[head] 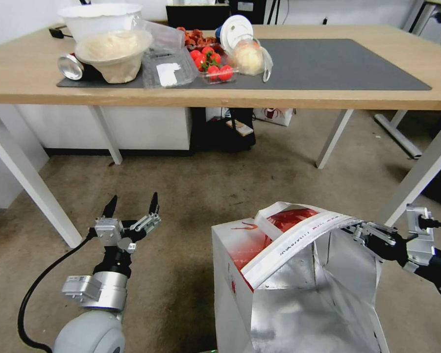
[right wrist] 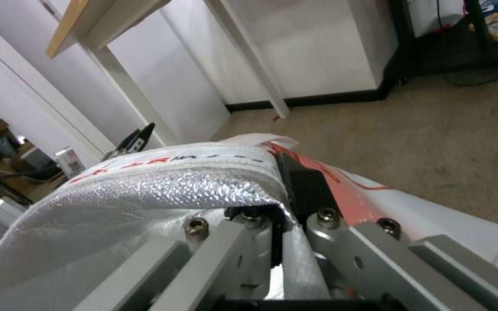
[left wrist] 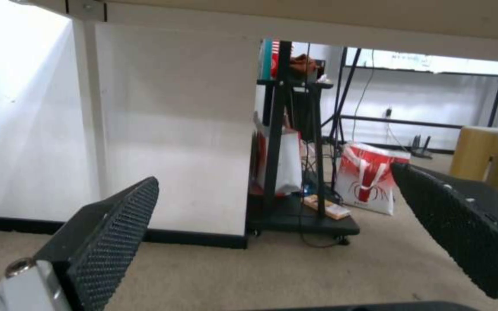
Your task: Pick up the food delivery bag from the floor and place it on the table.
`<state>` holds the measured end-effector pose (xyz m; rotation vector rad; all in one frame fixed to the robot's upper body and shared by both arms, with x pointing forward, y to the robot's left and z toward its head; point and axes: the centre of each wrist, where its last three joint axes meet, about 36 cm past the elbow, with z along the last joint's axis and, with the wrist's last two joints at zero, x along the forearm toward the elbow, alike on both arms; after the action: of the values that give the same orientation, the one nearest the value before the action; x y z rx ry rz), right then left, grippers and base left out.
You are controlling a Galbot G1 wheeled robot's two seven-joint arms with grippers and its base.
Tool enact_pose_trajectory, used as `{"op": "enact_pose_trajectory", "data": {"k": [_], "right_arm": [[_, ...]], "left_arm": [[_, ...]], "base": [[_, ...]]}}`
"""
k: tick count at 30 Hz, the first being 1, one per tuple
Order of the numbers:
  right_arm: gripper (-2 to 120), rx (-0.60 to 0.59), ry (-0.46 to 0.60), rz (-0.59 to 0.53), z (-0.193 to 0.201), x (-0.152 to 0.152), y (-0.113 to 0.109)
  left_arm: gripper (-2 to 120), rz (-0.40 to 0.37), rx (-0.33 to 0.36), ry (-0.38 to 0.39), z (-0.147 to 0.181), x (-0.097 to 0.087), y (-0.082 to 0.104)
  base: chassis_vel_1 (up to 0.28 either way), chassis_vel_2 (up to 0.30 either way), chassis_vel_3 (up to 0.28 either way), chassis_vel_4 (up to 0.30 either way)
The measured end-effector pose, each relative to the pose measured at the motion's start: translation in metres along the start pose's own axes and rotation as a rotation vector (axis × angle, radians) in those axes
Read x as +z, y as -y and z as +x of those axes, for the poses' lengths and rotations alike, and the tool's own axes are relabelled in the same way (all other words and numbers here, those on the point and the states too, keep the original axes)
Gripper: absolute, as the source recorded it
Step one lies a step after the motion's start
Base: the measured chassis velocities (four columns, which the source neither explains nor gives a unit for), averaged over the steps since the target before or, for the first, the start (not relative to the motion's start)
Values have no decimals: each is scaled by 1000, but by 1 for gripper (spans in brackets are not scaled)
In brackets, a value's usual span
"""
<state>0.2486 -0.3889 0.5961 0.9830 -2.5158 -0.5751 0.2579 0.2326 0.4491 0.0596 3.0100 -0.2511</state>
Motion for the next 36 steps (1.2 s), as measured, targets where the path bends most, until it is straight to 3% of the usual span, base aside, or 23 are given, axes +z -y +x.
{"op": "enact_pose_trajectory", "data": {"k": [36], "right_arm": [[0,4,4,29,-3,1,0]], "left_arm": [[100,-7,-5,3,-1,-3,-4]], "base": [[0,0,0,0]]}}
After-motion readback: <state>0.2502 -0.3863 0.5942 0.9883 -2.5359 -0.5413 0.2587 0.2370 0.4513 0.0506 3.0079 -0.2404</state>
